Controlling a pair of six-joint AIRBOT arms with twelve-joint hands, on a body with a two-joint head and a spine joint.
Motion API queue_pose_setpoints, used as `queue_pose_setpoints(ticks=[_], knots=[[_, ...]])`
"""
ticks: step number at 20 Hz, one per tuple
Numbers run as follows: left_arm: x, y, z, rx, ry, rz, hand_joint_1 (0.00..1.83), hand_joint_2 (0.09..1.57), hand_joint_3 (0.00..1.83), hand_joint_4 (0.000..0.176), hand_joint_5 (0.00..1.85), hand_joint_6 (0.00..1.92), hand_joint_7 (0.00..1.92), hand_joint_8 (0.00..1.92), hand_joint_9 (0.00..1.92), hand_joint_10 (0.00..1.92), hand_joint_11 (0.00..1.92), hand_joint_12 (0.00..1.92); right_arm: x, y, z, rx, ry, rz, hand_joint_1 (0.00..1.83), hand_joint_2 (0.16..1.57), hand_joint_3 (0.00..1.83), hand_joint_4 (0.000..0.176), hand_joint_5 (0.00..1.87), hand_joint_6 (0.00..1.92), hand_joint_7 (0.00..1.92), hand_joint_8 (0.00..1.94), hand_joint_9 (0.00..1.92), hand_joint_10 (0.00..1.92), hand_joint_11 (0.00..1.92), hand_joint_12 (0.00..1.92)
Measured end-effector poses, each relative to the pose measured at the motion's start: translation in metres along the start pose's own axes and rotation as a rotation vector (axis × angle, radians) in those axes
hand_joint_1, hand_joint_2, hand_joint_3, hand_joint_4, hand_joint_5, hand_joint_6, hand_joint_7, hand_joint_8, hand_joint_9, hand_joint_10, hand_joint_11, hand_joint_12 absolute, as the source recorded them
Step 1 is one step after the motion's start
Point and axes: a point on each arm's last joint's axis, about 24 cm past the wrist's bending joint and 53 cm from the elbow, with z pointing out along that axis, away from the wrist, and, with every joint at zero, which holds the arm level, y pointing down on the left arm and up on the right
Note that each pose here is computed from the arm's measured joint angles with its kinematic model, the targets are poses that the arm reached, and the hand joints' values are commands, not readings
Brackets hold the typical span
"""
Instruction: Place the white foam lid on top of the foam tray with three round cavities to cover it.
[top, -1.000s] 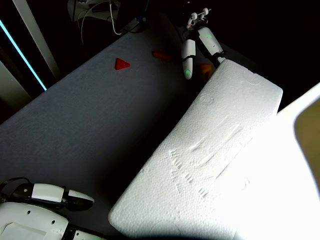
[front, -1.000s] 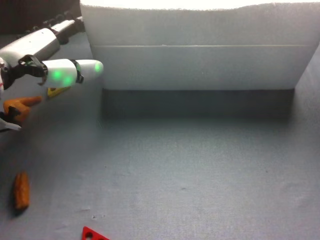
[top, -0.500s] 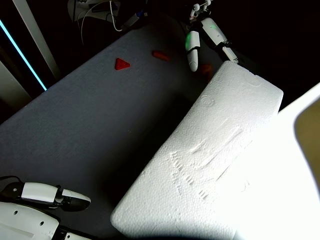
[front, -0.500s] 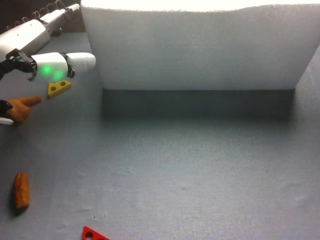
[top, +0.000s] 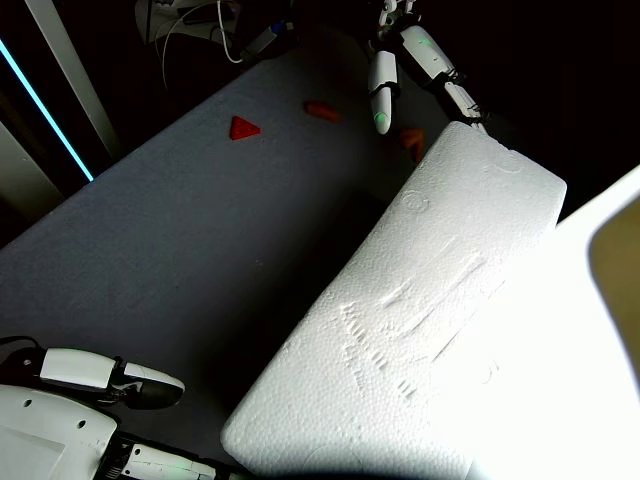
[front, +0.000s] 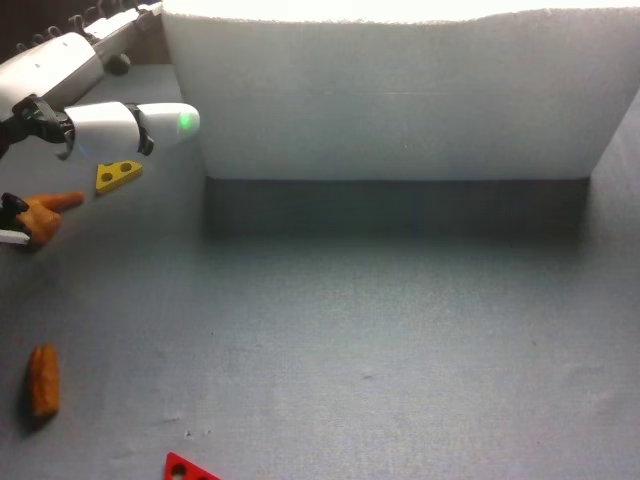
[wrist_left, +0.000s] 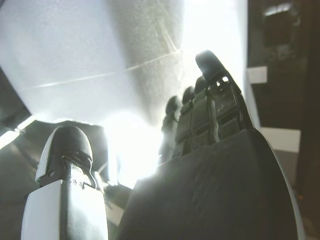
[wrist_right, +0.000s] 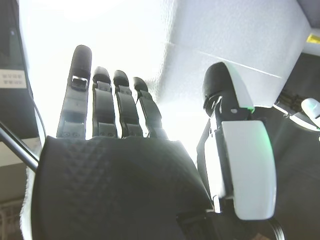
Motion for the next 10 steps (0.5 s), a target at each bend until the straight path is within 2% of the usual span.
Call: queue_pose_setpoints(ticks=[1, 2, 4, 5, 6, 9, 10], knots=[[0.0, 0.0, 0.0, -0.001, 0.001, 0.0, 0.45, 1.17, 0.0, 0.0, 0.05, 0.0, 0.0, 0.0, 0.0, 0.0, 0.0, 0.68, 0.0, 0.0, 0.0, 0.001, -0.001, 0.001, 0.54, 1.24, 0.0, 0.0, 0.0, 0.0, 0.0, 0.0, 0.0, 0.0, 0.0, 0.7], [0.001, 0.001, 0.0, -0.004, 0.002, 0.0, 0.46, 1.17, 0.0, 0.0, 0.05, 0.0, 0.0, 0.0, 0.0, 0.0, 0.0, 0.62, 0.0, -0.001, 0.0, 0.004, -0.002, 0.005, 0.53, 1.23, 0.0, 0.0, 0.0, 0.0, 0.0, 0.0, 0.0, 0.0, 0.0, 0.75], [0.001, 0.007, -0.003, -0.014, 0.001, -0.001, 0.45, 1.18, 0.0, 0.0, 0.04, 0.0, 0.0, 0.0, 0.0, 0.0, 0.0, 0.61, 0.0, -0.003, -0.001, 0.009, 0.0, 0.003, 0.55, 1.24, 0.0, 0.0, 0.0, 0.0, 0.0, 0.0, 0.0, 0.0, 0.0, 0.71], [0.001, 0.01, -0.006, -0.024, -0.001, -0.008, 0.44, 1.19, 0.0, 0.0, 0.04, 0.0, 0.0, 0.0, 0.0, 0.0, 0.0, 0.68, 0.0, -0.004, -0.003, 0.014, 0.0, 0.006, 0.56, 1.24, 0.0, 0.0, 0.0, 0.0, 0.0, 0.0, 0.0, 0.0, 0.0, 0.62], [-0.002, 0.014, -0.009, -0.034, -0.004, -0.007, 0.42, 1.17, 0.0, 0.0, 0.05, 0.0, 0.0, 0.0, 0.01, 0.0, 0.0, 0.91, -0.001, -0.007, -0.005, 0.019, 0.0, 0.001, 0.57, 1.25, 0.0, 0.0, 0.0, 0.0, 0.0, 0.0, 0.0, 0.0, 0.0, 0.45], [-0.01, 0.01, -0.014, -0.023, -0.021, -0.001, 0.42, 1.16, 0.0, 0.006, 0.06, 0.0, 0.0, 0.0, 0.03, 0.01, 0.0, 0.99, -0.011, -0.009, -0.016, 0.024, -0.017, -0.015, 0.53, 1.26, 0.0, 0.0, 0.0, 0.0, 0.0, 0.0, 0.0, 0.0, 0.0, 0.48], [-0.013, 0.009, -0.017, -0.02, -0.025, 0.001, 0.42, 1.16, 0.0, 0.003, 0.05, 0.0, 0.0, 0.0, 0.03, 0.01, 0.0, 1.0, -0.012, -0.012, -0.02, 0.031, -0.017, -0.023, 0.52, 1.25, 0.0, 0.0, 0.0, 0.0, 0.0, 0.0, 0.0, 0.0, 0.0, 0.64]])
